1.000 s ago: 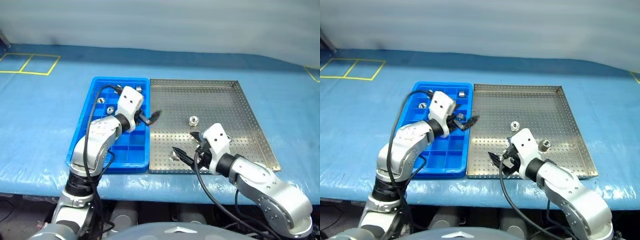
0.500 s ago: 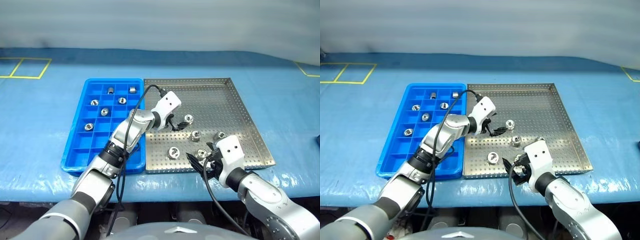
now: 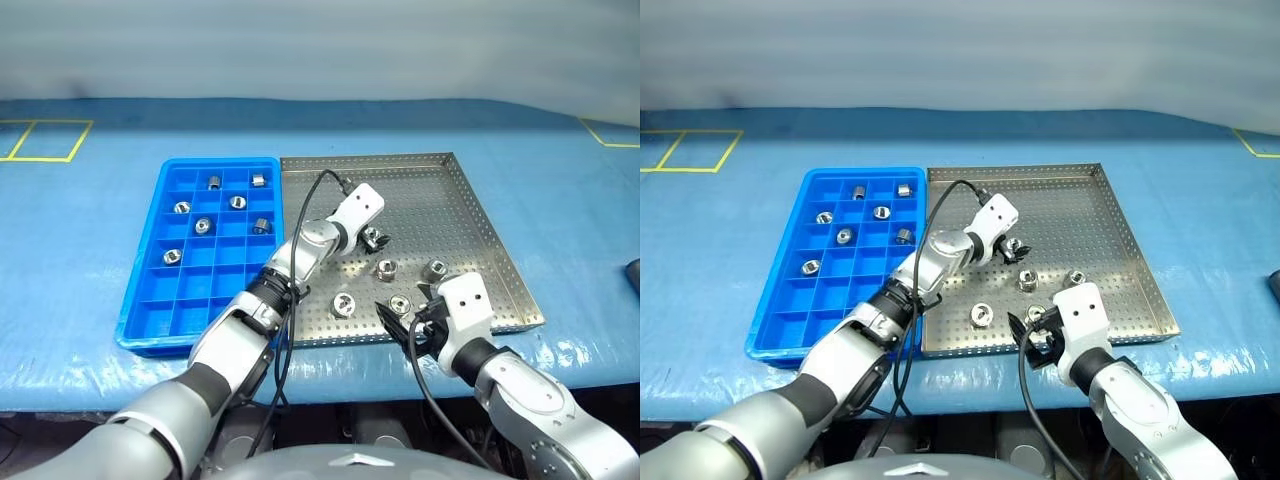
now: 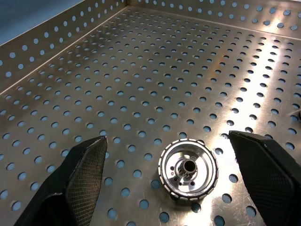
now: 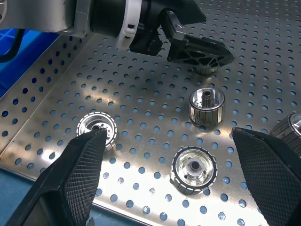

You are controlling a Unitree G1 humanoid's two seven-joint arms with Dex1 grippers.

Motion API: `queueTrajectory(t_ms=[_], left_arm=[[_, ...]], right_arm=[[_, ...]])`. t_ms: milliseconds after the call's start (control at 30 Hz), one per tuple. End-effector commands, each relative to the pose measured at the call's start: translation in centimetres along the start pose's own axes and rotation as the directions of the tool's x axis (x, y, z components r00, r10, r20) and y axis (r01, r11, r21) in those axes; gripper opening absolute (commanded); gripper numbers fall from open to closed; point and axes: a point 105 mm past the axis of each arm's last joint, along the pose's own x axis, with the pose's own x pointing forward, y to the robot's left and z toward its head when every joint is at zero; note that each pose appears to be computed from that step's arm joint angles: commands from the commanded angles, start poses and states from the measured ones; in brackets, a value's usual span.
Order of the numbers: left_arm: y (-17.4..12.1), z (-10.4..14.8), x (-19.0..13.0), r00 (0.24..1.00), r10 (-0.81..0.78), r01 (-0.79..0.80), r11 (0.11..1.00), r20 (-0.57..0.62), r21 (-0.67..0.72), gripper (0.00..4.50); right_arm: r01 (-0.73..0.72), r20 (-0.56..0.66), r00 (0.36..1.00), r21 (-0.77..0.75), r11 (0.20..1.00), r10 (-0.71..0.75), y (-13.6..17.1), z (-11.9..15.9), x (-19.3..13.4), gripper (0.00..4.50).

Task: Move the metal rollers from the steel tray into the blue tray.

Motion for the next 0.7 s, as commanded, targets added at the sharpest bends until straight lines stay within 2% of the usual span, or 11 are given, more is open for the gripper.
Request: queueTrajectory(t_ms=[33, 100, 200, 300, 400, 433, 567, 700], left_arm=[[-0.6, 1.0, 0.6, 1.000, -0.017, 0.016, 0.999, 0.017, 0.043, 4.48], [-0.6, 0.6, 0.8, 1.000, -0.013, 0.013, 0.998, 0.001, 0.055, 4.48], [-0.4, -0.2, 0.8, 1.000, 0.002, 0.000, 0.998, -0.030, 0.066, 3.89], [-0.4, 0.0, 0.7, 1.000, -0.008, 0.009, 0.998, -0.017, 0.055, 2.91], [-0.1, 1.1, 0.4, 0.999, -0.013, 0.012, 1.000, 0.047, 0.017, 1.88], [0.0, 1.5, 0.3, 0.998, -0.013, 0.013, 1.000, 0.066, 0.008, 1.67], [0.8, 3.2, -0.5, 0.991, 0.005, -0.003, 1.000, 0.134, -0.013, 1.67], [2.9, 6.2, -3.2, 0.962, 0.081, -0.066, 0.996, 0.261, -0.066, 1.67]], right_arm=[[-0.001, 0.064, 0.998, -0.034, 0.999, 0.003, 0.3, 1.5, -0.4, 4.50], [0.000, 0.066, 0.998, -0.036, 0.999, 0.002, 0.3, 1.5, -0.4, 4.50], [0.006, 0.069, 0.998, -0.037, 0.999, -0.004, 0.1, 1.6, -0.4, 4.50], [0.005, 0.069, 0.998, -0.037, 0.999, -0.003, 0.2, 1.6, -0.4, 4.50], [-0.007, 0.070, 0.997, -0.037, 0.999, 0.010, 0.4, 1.6, -0.3, 4.50], [-0.013, 0.070, 0.997, -0.038, 0.999, 0.016, 0.4, 1.7, -0.2, 4.50], [-0.029, 0.071, 0.997, -0.043, 0.999, 0.032, 0.6, 1.7, 0.0, 4.50], [-0.066, 0.079, 0.994, -0.063, 0.996, 0.071, 1.0, 2.2, 0.6, 4.50]])
